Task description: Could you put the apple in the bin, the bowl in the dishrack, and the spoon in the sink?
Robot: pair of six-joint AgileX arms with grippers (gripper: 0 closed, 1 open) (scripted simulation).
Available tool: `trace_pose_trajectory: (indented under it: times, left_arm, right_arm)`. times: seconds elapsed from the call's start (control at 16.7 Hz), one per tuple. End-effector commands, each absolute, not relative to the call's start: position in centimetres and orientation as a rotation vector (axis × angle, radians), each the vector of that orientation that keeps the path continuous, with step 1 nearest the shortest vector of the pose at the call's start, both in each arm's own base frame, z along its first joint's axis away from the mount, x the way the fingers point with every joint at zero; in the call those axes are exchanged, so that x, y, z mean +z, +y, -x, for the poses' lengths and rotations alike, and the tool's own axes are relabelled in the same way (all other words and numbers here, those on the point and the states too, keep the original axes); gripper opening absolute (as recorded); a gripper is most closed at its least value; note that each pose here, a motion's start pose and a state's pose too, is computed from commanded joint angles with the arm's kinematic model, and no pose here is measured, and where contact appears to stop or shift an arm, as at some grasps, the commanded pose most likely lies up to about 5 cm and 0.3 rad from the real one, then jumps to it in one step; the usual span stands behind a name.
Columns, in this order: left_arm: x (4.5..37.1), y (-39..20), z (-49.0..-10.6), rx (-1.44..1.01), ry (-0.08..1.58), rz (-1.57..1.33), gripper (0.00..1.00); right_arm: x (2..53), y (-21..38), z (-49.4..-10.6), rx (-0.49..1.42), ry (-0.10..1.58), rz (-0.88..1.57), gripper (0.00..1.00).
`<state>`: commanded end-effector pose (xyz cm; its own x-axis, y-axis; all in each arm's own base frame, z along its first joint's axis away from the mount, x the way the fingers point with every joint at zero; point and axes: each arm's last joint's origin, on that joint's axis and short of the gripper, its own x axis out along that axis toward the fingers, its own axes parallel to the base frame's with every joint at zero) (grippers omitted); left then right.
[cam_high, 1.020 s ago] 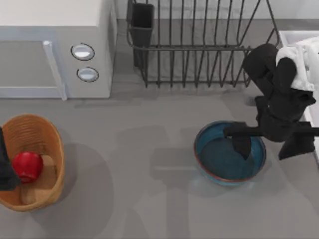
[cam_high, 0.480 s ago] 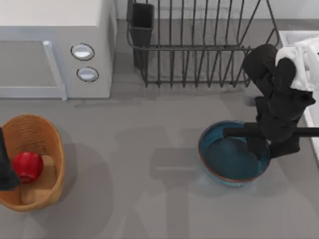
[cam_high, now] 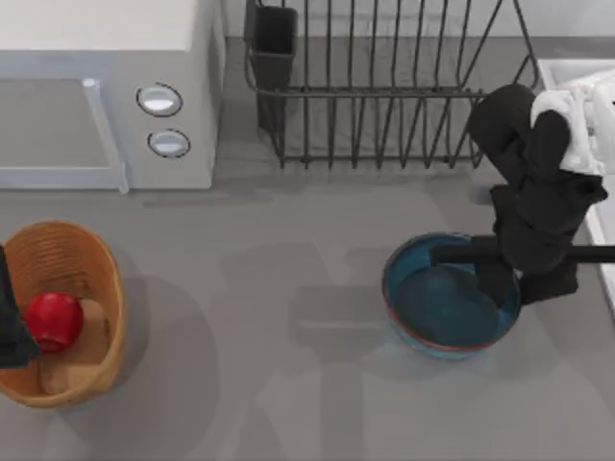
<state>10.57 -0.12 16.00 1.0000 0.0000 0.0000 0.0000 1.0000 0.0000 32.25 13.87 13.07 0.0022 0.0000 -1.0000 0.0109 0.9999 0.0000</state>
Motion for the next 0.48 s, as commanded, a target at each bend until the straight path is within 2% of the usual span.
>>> trace_pose_trajectory:
  times: [0.48]
  left_arm:
    - [16.0, -0.1, -10.6, 0.000, 0.000, 0.000, 1.00]
  right_arm:
    - [20.8, 14.0, -32.5, -0.015, 1.585, -0.004, 0.00]
